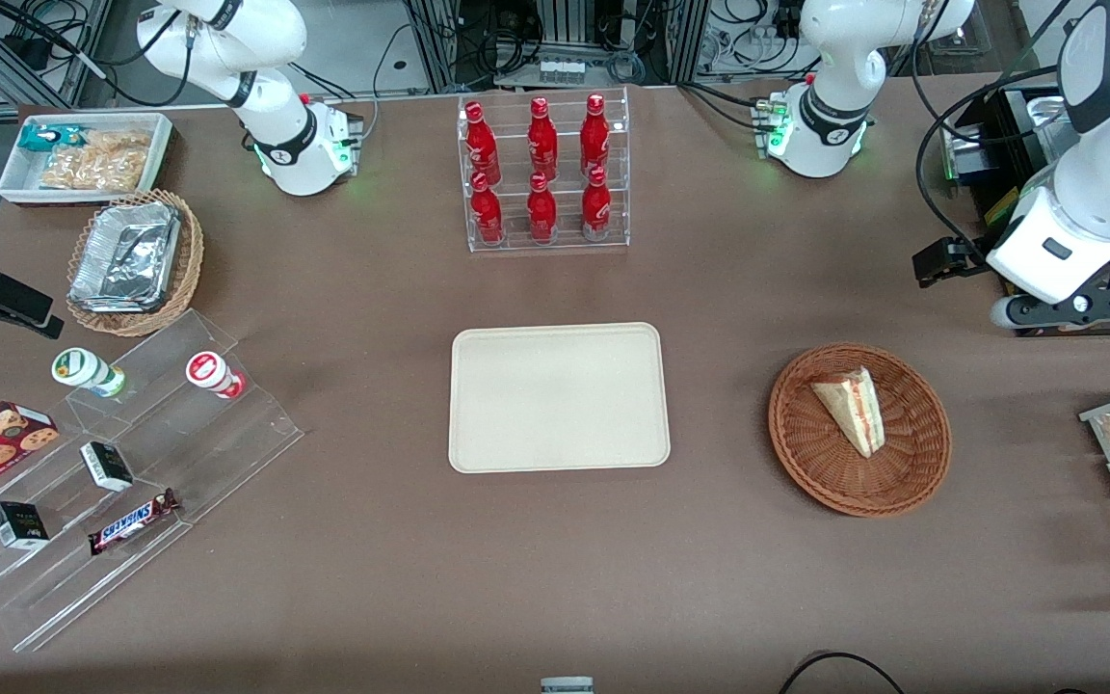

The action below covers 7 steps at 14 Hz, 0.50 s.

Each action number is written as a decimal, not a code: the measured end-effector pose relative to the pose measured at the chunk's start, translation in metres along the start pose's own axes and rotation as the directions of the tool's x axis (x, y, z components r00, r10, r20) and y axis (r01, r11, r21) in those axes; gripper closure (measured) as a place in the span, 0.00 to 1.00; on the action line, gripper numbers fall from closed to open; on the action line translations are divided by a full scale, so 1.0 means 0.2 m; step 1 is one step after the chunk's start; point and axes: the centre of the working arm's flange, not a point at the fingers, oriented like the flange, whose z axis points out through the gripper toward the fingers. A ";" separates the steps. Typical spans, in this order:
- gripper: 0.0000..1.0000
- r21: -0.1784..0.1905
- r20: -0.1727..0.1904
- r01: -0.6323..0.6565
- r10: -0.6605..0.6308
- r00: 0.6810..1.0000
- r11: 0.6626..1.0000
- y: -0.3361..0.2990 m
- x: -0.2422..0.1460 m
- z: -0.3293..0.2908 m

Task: Place sandwich from basket to tray
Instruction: 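Move the left gripper over the sandwich in the wicker basket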

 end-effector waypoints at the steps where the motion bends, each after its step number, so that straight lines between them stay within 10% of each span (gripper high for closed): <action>1: 0.00 0.000 0.000 -0.001 0.001 1.000 1.000 0.00 0.00 0.00; 7: 0.00 -0.002 -0.007 -0.003 0.003 1.000 1.000 0.01 0.03 0.07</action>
